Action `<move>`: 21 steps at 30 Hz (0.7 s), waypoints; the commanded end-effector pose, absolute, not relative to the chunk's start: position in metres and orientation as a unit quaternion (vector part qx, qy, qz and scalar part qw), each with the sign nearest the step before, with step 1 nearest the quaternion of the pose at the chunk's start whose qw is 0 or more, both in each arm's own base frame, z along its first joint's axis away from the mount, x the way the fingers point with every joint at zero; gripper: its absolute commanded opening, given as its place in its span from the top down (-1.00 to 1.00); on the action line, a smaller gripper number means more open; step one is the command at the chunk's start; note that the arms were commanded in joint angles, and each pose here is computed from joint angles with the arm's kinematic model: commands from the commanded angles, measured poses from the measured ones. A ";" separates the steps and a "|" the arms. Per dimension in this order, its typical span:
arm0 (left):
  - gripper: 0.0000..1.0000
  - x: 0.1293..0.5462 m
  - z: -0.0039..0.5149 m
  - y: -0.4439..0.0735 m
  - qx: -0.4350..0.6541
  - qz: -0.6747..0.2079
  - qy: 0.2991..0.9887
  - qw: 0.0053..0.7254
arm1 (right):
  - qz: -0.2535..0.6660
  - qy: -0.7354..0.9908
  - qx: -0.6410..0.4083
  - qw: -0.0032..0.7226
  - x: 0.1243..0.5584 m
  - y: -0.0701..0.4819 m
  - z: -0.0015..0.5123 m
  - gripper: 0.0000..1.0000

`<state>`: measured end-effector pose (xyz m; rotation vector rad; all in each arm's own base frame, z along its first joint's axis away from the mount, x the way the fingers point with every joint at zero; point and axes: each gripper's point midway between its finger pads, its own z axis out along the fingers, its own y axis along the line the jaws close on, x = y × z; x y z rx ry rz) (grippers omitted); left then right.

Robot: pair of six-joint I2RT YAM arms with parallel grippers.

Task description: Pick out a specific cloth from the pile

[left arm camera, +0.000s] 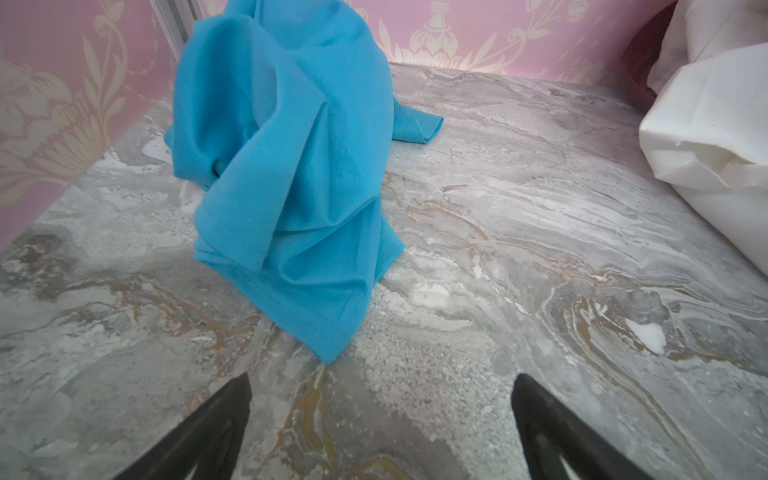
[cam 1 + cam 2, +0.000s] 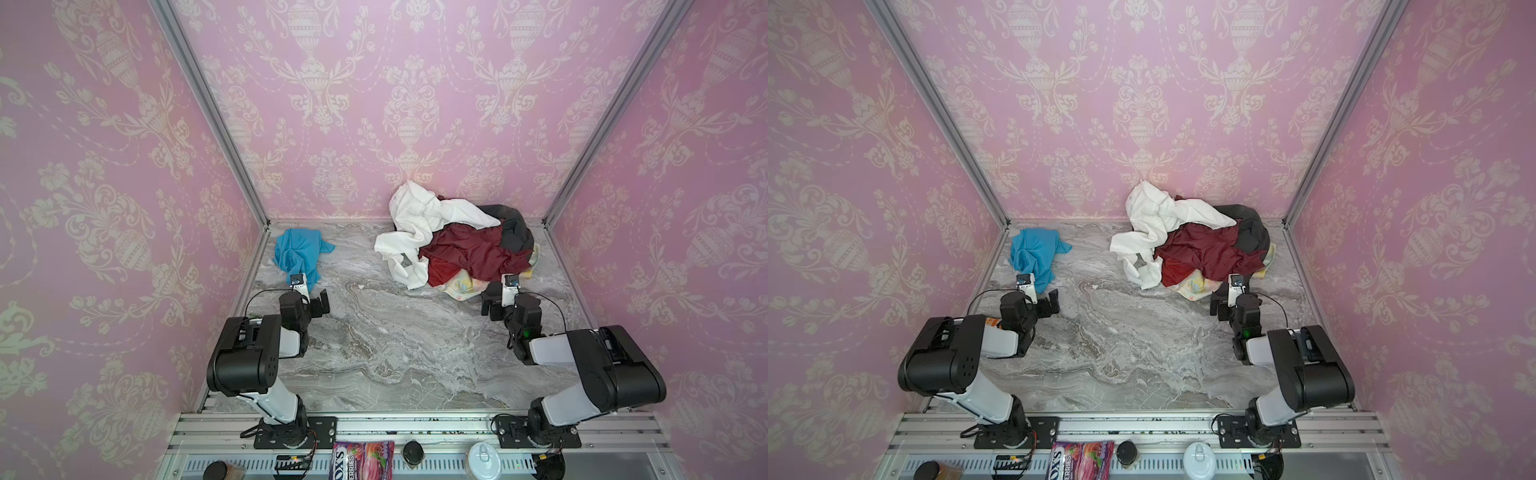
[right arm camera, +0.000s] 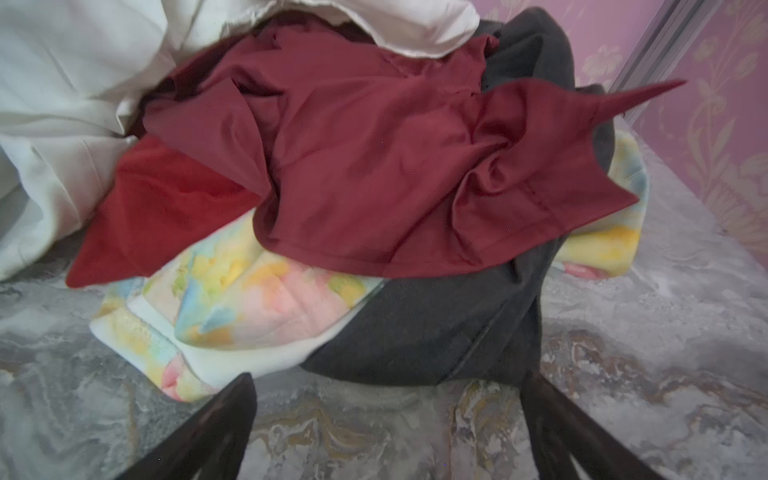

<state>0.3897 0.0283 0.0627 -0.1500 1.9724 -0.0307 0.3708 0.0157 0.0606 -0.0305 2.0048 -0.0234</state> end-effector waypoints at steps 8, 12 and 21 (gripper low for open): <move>-0.99 0.396 0.076 0.031 -0.054 0.021 0.818 0.573 | 0.024 0.814 0.015 0.580 0.395 0.003 0.095 -1.00; -0.99 0.395 0.077 0.030 -0.052 0.021 0.815 0.576 | 0.025 0.813 0.014 0.581 0.394 0.003 0.096 -1.00; -0.99 0.395 0.077 0.030 -0.052 0.020 0.815 0.576 | 0.026 0.815 0.009 0.579 0.395 0.005 0.095 -1.00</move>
